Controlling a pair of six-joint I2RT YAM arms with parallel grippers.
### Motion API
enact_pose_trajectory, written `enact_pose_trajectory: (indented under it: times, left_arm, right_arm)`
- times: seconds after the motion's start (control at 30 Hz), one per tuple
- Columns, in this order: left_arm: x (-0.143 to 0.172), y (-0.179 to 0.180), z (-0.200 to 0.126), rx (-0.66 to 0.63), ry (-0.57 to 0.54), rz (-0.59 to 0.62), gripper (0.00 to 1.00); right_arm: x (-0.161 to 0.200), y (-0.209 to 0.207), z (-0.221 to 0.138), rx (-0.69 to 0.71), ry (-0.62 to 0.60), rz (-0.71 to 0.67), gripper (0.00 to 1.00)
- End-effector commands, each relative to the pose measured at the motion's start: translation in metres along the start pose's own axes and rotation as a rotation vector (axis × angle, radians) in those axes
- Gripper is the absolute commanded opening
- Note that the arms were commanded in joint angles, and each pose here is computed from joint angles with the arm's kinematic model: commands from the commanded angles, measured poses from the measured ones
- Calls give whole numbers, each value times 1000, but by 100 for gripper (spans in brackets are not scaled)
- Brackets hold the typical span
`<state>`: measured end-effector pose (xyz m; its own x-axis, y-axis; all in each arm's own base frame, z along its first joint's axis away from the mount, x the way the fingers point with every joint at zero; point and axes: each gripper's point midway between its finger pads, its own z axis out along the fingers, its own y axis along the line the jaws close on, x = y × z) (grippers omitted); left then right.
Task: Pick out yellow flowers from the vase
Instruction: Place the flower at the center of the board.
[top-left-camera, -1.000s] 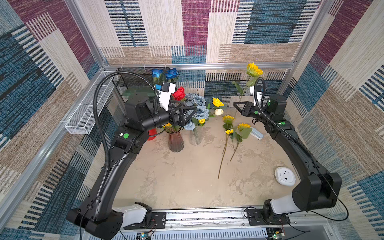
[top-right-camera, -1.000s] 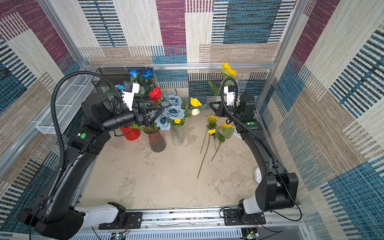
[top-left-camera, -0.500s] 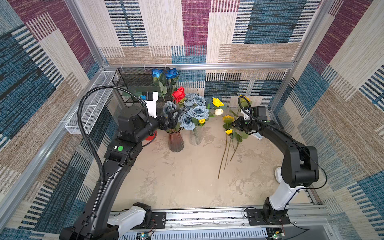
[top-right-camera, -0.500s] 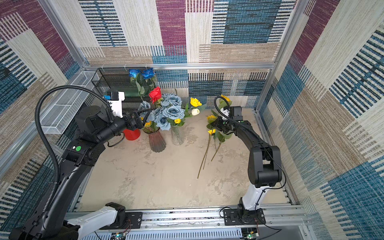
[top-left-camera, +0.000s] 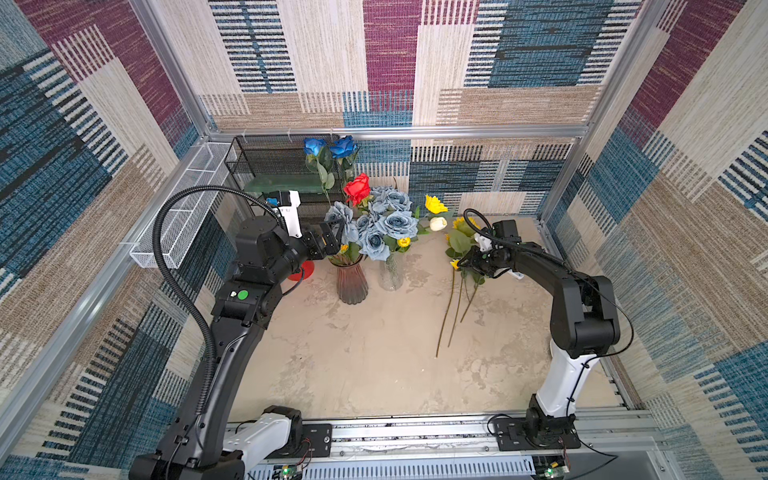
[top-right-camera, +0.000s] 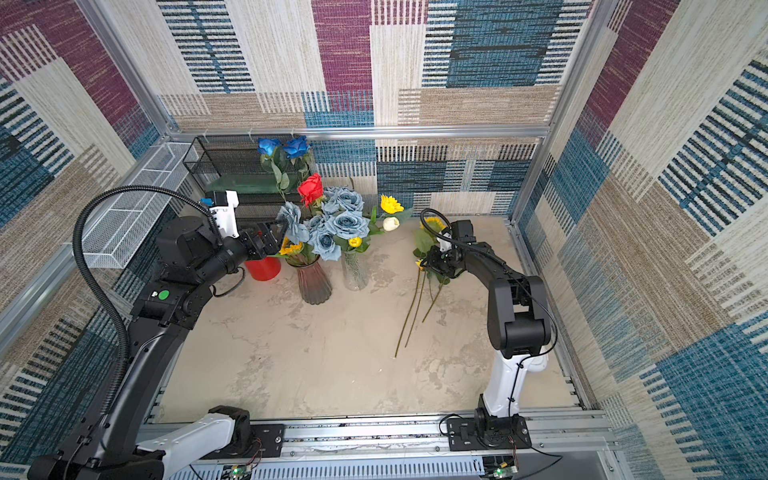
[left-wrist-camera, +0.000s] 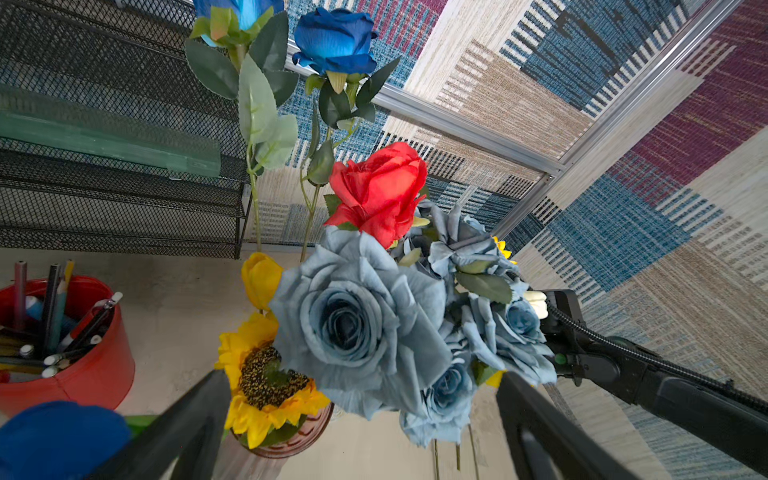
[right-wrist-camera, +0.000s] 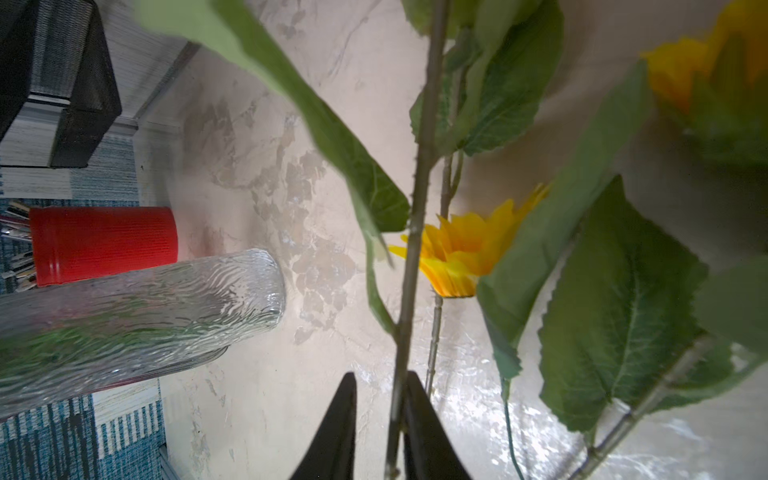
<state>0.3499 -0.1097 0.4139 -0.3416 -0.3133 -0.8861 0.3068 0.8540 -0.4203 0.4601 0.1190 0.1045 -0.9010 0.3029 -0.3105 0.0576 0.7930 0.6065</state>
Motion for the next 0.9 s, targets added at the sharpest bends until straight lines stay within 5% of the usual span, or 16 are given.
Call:
enact_pose_trajectory:
  times: [0.0,0.33,0.57,0.87]
  left_arm:
    - [-9,-3,-2,12,-34,-24,99]
    - [-5,7,-4,-39,-27,-36,99]
    - [12,24,-8,-105,-14,-49,99]
    - [51,37,-9,-136,27,-69,97]
  right_arm:
    - [-4,-6,-2,44,-15,-20,37]
    - [-7,9,-18,11,-50,-36,65]
    - [-31,47,-64,-92,-210,-66,85]
    - [-52,92,-138,-232,-486,-150,88]
